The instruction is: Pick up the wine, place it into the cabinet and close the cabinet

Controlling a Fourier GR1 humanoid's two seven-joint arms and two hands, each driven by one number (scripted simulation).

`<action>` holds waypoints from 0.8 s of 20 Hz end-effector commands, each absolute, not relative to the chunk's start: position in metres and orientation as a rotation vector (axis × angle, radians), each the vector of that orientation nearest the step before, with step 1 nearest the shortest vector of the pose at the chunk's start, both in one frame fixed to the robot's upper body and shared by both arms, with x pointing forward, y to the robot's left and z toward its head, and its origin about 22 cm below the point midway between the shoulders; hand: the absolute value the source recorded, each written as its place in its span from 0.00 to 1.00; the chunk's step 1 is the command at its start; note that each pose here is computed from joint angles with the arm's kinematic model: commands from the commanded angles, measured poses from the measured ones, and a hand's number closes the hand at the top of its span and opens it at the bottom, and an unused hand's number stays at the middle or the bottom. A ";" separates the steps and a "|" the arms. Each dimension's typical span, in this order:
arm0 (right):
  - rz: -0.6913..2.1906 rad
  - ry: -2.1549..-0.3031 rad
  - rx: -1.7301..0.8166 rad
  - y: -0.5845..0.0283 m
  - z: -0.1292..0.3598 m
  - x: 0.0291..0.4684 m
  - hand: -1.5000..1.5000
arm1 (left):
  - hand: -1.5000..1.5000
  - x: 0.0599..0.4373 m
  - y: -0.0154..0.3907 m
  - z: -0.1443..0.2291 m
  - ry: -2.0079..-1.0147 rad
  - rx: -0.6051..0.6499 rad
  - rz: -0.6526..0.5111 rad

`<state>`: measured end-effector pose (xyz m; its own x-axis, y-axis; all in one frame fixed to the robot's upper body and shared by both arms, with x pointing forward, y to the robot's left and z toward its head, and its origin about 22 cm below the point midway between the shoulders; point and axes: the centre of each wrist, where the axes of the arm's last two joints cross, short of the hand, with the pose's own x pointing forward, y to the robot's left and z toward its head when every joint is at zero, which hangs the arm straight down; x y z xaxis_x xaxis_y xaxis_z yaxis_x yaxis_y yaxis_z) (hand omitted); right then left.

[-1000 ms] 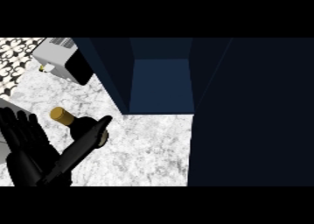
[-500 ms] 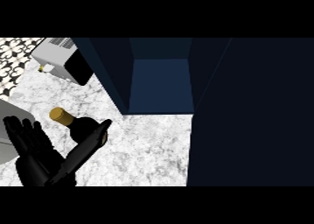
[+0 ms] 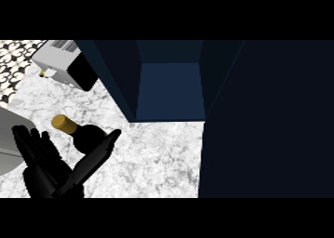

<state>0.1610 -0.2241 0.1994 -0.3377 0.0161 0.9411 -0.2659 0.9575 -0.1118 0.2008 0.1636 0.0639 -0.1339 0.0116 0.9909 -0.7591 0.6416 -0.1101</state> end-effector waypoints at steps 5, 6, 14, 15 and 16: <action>0.289 -1.943 0.272 -0.223 0.216 0.145 0.00 | 0.00 0.200 0.163 0.063 -1.583 0.632 0.757; 0.283 -1.935 0.254 -0.225 0.209 0.131 0.00 | 0.00 0.199 0.161 0.061 -1.592 0.646 0.767; 0.300 -1.952 0.290 -0.220 0.212 0.137 0.00 | 0.00 0.207 0.160 0.054 -1.553 0.637 0.753; 0.286 -1.931 0.277 -0.223 0.214 0.134 0.00 | 0.00 0.211 0.159 0.054 -1.563 0.635 0.749; 0.292 -1.940 0.259 -0.226 0.207 0.143 0.00 | 0.00 0.210 0.160 0.051 -1.548 0.642 0.747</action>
<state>0.1627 -0.2205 0.1995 -0.3421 -0.0010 0.9397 -0.2806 0.9545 -0.1012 0.2053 0.1578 0.0540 -0.1170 0.0213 0.9929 -0.7615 0.6398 -0.1035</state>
